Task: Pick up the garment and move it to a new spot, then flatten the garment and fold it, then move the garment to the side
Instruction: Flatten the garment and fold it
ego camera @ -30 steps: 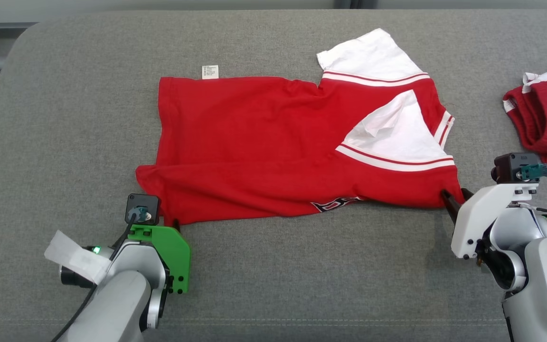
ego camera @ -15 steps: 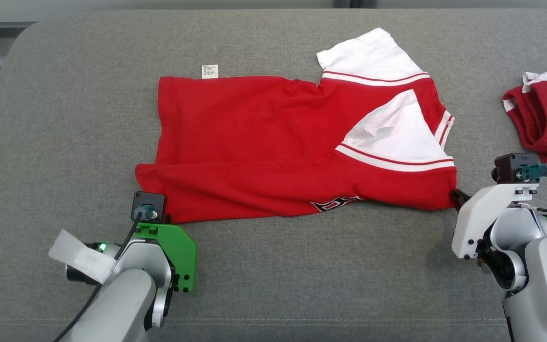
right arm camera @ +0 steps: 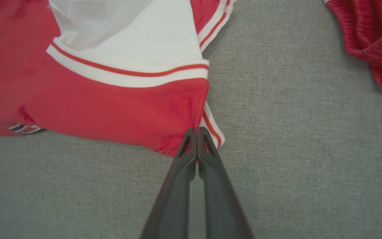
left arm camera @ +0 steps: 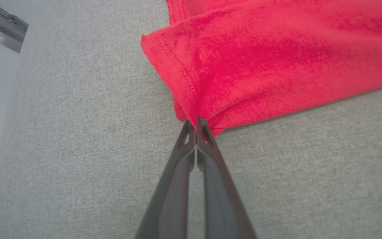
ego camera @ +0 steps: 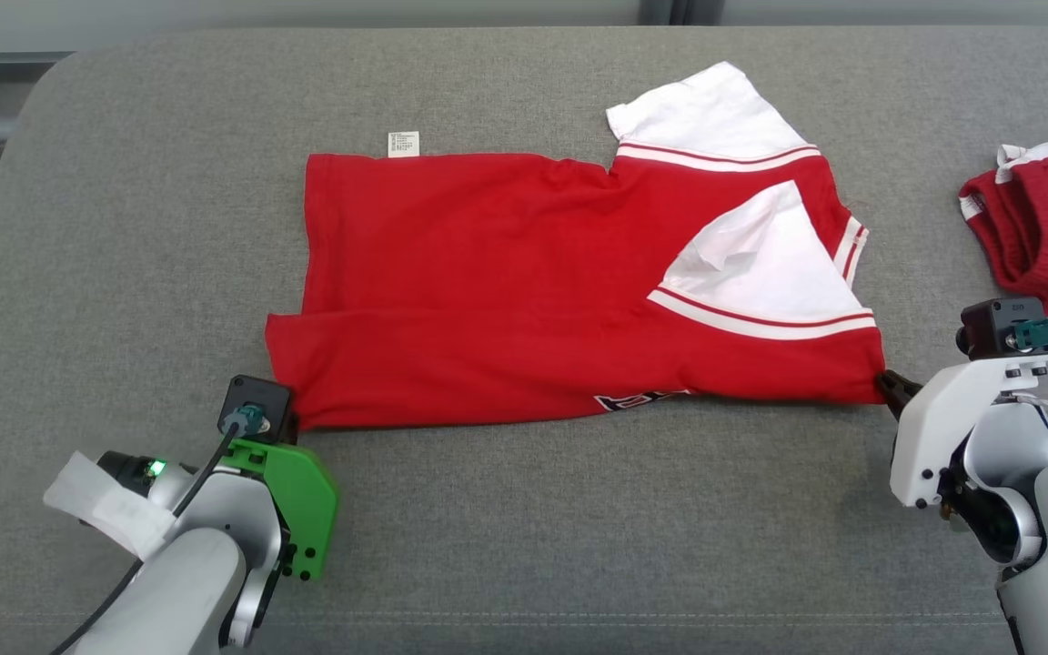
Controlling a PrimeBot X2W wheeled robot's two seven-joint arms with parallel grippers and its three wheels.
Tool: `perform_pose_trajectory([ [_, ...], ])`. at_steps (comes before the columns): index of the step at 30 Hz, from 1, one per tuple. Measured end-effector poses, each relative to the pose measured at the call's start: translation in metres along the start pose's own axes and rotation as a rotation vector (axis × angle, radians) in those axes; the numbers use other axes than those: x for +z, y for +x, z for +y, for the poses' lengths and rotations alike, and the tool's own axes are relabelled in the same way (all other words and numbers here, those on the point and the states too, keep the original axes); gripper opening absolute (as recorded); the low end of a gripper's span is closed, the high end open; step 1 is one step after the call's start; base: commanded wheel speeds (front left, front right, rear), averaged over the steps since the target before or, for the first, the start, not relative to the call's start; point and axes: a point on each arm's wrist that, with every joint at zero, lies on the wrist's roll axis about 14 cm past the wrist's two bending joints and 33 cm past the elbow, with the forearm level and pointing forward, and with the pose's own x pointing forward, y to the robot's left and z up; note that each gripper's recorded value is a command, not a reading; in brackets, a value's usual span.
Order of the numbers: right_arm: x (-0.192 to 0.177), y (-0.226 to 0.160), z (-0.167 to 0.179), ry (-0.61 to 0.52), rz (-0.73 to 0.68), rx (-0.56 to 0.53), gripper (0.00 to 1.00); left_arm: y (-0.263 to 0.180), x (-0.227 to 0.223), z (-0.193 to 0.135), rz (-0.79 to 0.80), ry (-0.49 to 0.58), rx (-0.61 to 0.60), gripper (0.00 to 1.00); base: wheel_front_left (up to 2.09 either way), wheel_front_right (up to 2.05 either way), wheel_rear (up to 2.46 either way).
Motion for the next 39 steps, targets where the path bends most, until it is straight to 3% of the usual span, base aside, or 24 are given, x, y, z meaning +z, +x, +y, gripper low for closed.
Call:
perform_pose_trajectory([
  [14,-0.022,-0.026,-0.018,-0.011,0.050,0.008,0.00,-0.023,-0.023,0.006,0.033,-0.011,-0.014,0.00,0.00,0.00,0.00],
  [36,-0.068,-0.067,-0.015,0.106,0.107,0.011,0.00,-0.054,-0.060,-0.016,0.101,-0.097,-0.025,0.00,0.00,0.00,0.00],
  [37,-0.070,-0.067,-0.014,0.108,0.110,0.011,0.30,-0.055,-0.061,-0.016,0.103,-0.097,-0.024,0.11,0.00,0.00,0.00],
  [38,-0.070,-0.068,-0.013,0.111,0.108,0.014,1.00,-0.056,-0.062,-0.018,0.106,-0.095,-0.027,0.82,0.00,0.00,0.00],
  [39,-0.070,-0.068,-0.011,0.114,0.105,0.016,1.00,-0.057,-0.064,-0.020,0.109,-0.094,-0.035,1.00,0.00,0.00,0.00],
])
